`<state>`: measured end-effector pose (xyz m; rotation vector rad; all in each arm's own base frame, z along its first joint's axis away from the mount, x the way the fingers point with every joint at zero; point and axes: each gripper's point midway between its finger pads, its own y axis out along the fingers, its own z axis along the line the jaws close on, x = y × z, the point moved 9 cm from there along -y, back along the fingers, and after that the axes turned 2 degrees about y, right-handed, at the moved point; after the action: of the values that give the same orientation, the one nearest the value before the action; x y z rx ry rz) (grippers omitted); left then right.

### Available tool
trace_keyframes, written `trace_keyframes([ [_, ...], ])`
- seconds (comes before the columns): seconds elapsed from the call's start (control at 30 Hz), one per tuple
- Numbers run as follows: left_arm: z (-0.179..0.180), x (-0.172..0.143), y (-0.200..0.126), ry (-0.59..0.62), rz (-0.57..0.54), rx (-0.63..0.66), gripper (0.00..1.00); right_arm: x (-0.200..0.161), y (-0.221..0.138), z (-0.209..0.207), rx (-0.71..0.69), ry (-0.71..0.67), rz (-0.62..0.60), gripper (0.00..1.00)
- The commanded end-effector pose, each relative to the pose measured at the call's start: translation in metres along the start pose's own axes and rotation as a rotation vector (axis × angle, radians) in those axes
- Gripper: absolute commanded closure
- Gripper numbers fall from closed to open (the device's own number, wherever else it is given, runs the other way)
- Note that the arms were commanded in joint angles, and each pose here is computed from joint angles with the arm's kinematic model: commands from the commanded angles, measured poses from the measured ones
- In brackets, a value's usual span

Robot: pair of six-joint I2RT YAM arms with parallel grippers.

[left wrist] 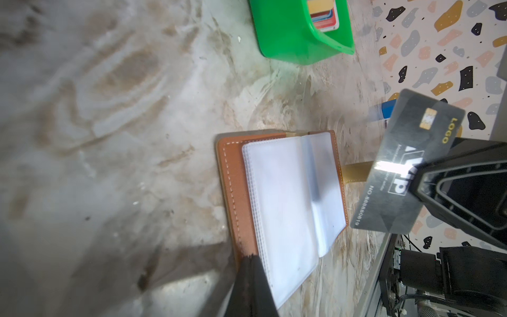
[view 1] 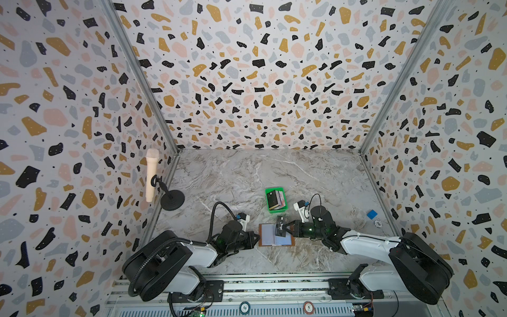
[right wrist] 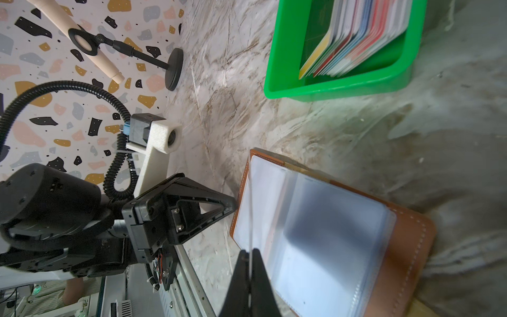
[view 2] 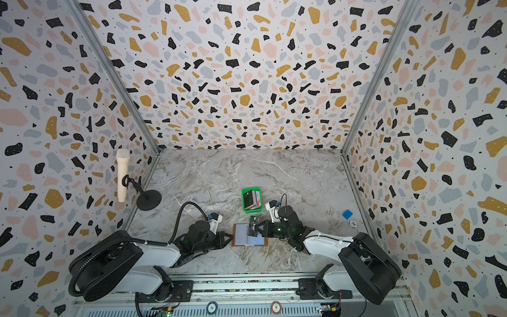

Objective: Insert credit cards into a card holder
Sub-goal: Insert the credit card into the card slot.

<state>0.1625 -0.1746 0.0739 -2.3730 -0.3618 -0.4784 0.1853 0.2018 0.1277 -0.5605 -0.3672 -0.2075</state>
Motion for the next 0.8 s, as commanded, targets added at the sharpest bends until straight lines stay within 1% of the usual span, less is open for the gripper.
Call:
trace_keyframes([
  [0.0, -0.004, -0.002, 0.0, 0.004, 0.0, -0.024, 1.0, 0.003, 0.003, 0.002, 0.007, -0.008, -0.007, 1.0],
  [0.17, -0.016, 0.009, -0.011, 0.019, -0.058, -0.035, 1.0, 0.004, 0.0, 0.001, -0.004, -0.012, -0.012, 1.0],
  [0.3, -0.028, 0.021, -0.017, 0.062, -0.103, -0.039, 1.0, 0.004, 0.001, 0.0, 0.0, -0.012, -0.008, 1.0],
  [0.53, -0.027, 0.026, -0.001, 0.082, -0.072, -0.023, 1.0, 0.003, 0.003, -0.002, -0.007, -0.005, -0.008, 1.0],
  [0.77, -0.015, 0.02, 0.005, 0.075, -0.048, 0.042, 1.0, 0.001, 0.006, -0.006, -0.016, 0.0, 0.0, 1.0],
])
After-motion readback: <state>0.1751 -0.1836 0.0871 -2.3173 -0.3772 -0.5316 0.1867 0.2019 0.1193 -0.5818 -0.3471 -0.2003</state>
